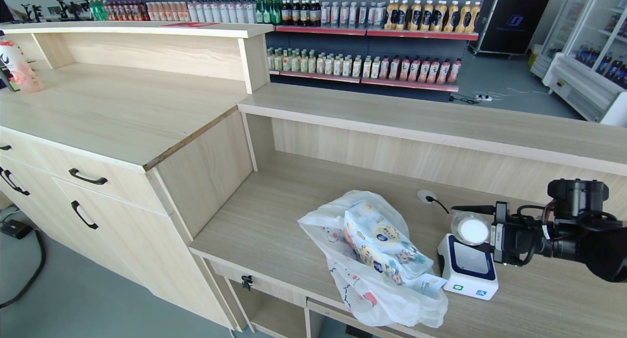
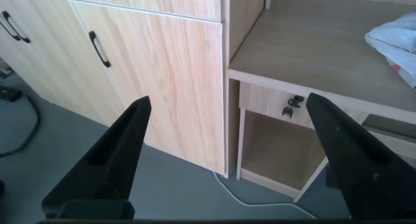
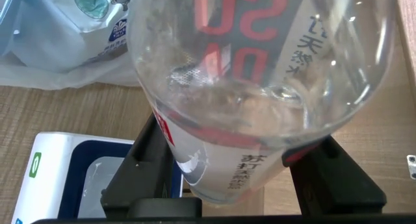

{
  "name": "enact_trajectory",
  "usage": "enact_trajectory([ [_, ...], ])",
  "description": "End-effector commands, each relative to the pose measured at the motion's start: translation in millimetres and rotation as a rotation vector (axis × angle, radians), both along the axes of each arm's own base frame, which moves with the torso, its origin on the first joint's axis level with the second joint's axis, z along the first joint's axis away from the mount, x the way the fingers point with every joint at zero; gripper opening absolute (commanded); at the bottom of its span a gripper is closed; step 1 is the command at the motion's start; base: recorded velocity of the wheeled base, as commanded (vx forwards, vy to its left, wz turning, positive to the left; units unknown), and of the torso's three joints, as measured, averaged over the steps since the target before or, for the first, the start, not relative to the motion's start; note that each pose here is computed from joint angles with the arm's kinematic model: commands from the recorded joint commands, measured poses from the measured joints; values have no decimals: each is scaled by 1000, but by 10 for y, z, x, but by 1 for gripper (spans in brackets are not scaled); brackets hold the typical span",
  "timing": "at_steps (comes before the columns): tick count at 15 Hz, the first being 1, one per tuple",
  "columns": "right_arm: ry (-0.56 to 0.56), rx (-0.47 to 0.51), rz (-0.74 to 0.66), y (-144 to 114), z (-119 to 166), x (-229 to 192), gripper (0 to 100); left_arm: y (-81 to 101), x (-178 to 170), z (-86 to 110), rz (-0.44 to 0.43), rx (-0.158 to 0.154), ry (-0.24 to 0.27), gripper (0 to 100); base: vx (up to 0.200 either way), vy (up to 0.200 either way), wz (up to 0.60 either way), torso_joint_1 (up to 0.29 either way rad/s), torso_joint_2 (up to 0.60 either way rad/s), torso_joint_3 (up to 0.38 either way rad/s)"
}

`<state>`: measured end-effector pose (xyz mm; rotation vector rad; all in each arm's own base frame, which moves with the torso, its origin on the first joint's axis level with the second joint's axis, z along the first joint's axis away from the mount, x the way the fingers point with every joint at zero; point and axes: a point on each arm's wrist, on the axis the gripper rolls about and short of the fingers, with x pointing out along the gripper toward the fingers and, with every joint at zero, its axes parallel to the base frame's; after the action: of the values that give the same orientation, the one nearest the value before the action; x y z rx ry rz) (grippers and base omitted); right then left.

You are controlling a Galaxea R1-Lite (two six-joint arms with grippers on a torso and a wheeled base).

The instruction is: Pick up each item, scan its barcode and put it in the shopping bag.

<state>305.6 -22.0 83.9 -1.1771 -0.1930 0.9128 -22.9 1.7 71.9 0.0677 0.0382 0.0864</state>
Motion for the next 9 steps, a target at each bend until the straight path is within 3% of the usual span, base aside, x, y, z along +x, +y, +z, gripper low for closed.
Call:
enact_trajectory([
  [1,-30,33,-20,3,271,-59,0,0,0,0,1,0,0,100,0,0,0,0,0,0],
  [5,128,263,-147,71,1006,-662,0,0,0,0,1,1,0,100,0,0,0,0,0,0],
  [9,269,436,-265,13,1075,-915,0,0,0,0,1,0,0,100,0,0,0,0,0,0],
])
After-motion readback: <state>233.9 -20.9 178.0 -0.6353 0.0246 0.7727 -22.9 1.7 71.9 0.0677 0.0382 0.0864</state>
